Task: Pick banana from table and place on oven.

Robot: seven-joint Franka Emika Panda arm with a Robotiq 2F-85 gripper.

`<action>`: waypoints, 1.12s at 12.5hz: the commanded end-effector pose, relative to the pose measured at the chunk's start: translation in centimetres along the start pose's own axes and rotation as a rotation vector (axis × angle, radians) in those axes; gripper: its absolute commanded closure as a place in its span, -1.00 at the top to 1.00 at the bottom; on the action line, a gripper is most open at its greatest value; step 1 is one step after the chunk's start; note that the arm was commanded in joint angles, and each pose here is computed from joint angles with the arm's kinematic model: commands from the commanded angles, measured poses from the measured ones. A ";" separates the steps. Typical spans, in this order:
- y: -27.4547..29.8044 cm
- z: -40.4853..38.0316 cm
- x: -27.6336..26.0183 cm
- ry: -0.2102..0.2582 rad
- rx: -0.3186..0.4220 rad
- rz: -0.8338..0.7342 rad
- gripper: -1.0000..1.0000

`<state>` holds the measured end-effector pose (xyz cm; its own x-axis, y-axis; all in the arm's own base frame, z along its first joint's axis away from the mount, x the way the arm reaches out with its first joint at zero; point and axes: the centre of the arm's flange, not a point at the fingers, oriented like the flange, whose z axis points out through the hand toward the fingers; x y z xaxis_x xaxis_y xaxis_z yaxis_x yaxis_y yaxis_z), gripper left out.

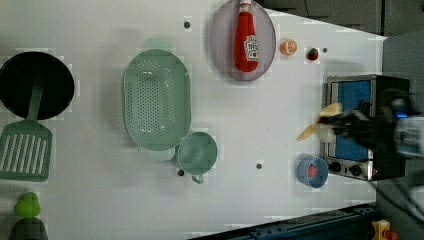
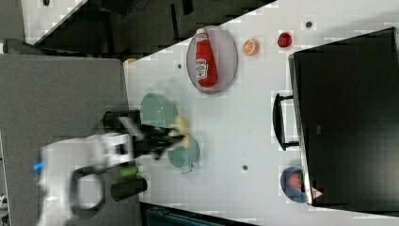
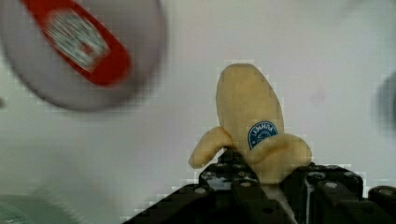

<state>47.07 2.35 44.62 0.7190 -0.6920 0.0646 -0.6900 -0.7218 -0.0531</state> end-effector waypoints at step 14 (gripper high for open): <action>22.9 -6.6 17.4 -0.054 0.013 -0.049 -0.50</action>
<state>43.30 -24.94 49.78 0.6395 -0.7669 -0.0530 -0.7688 -0.6381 -0.0421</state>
